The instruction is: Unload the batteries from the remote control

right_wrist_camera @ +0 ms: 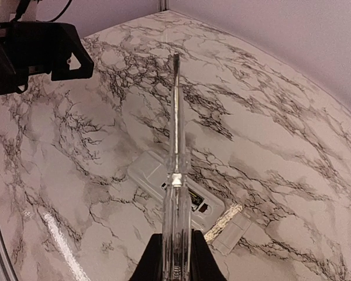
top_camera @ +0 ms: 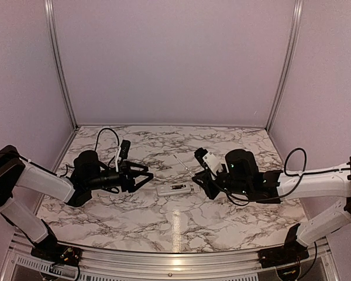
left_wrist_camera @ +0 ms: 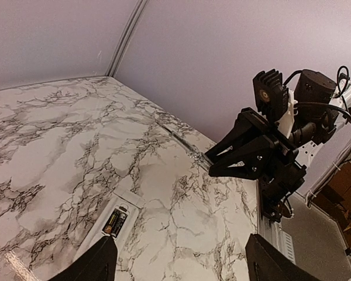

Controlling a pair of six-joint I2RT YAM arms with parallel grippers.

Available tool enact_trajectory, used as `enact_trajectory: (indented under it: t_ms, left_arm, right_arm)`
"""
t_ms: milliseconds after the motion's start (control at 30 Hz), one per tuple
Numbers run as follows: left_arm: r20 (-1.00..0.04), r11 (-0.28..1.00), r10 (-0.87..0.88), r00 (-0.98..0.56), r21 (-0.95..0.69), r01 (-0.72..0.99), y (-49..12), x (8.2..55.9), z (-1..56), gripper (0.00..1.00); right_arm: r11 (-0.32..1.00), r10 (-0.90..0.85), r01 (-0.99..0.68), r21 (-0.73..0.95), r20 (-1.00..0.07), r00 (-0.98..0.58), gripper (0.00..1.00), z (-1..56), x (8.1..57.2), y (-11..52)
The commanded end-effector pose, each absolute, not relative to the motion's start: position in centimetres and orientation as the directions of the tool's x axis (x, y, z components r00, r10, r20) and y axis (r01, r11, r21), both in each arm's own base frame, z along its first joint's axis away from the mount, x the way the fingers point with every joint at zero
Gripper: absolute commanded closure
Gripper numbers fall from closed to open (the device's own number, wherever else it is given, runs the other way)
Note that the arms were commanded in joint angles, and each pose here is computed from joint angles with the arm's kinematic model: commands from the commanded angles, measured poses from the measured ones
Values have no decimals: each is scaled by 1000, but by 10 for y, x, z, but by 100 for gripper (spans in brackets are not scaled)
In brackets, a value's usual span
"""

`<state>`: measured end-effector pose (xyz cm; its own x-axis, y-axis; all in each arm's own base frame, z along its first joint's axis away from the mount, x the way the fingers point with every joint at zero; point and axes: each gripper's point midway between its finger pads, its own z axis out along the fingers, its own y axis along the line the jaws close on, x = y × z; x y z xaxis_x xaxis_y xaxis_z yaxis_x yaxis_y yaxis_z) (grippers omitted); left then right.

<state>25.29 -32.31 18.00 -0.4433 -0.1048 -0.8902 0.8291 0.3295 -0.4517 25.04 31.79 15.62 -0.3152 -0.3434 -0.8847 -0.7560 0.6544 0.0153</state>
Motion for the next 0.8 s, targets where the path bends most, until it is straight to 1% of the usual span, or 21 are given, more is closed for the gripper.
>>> enact_trajectory:
  t_ms: [0, 133, 367, 500, 600, 767]
  left_arm:
    - [-874, 153, -114, -473, -485, 861, -335, 240, 201, 22]
    - [-858, 127, -118, -500, -512, 849, -336, 242, 199, 27]
    - [-850, 91, -90, -520, -527, 845, -341, 240, 194, 36]
    - [-843, 41, -76, -532, -536, 843, -345, 235, 194, 40]
    - [-835, -6, -67, -546, -547, 837, -347, 230, 194, 43]
    - [-817, -61, -47, -574, -572, 818, -352, 228, 193, 45]
  right_arm:
    - [555, -338, -832, -3, -914, -222, 100, 172, 233, 335]
    - [466, -336, -885, 18, -921, -196, 100, 175, 217, 345]
    - [349, -333, -935, 60, -925, -184, 100, 176, 197, 357]
    - [296, -346, -952, 73, -921, -178, 100, 173, 186, 364]
    - [282, -360, -956, 79, -915, -182, 100, 170, 185, 368]
    - [285, -372, -955, 76, -910, -184, 100, 166, 189, 372]
